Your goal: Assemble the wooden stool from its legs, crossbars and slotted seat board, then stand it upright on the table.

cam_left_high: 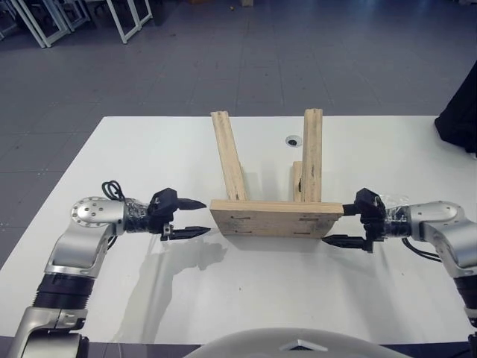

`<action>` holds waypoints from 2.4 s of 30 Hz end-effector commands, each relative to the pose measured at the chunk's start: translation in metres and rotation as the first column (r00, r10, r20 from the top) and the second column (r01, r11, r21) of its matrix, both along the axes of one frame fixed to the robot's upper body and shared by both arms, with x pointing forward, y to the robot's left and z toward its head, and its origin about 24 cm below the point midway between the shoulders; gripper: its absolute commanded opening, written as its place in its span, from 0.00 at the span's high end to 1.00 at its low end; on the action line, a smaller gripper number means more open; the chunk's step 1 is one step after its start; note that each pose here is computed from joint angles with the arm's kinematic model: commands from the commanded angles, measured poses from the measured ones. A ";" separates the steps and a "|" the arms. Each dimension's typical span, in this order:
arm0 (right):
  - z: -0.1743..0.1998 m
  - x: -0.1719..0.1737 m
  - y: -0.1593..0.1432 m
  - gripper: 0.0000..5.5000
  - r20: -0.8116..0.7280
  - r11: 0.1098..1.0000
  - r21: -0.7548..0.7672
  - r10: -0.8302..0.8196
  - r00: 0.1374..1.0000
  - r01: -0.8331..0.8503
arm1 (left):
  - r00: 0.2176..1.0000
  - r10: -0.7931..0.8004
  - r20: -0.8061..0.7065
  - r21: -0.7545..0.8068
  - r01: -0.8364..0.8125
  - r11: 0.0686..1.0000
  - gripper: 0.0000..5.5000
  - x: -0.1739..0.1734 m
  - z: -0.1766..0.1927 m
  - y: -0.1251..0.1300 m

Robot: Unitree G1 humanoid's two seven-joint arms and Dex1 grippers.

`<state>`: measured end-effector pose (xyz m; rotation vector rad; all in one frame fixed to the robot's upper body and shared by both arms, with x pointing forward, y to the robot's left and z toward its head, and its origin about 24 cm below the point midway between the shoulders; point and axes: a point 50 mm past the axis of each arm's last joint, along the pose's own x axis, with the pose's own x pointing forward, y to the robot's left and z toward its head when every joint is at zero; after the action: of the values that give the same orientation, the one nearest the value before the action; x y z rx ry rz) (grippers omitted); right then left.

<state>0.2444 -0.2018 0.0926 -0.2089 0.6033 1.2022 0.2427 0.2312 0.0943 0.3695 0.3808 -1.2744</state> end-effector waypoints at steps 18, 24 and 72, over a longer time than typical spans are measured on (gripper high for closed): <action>0.028 0.021 0.047 0.49 0.222 0.995 0.011 0.093 0.970 -0.098 | 0.997 0.026 -0.079 -0.060 -0.031 0.998 0.69 0.023 0.021 -0.045; 0.037 0.025 0.050 0.49 0.139 0.998 -0.025 0.053 0.989 -0.050 | 0.987 0.048 -0.155 -0.184 -0.077 0.980 0.69 0.020 0.029 -0.051; 0.074 0.076 -0.045 0.24 -0.827 0.515 0.476 -0.015 0.562 0.713 | 0.420 -0.002 -0.908 -0.324 -0.699 0.637 0.24 0.056 0.062 0.057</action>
<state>0.3133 -0.2401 0.1732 1.2448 0.7754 1.0035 0.2954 0.2795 0.1543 -1.1137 0.8285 -0.9641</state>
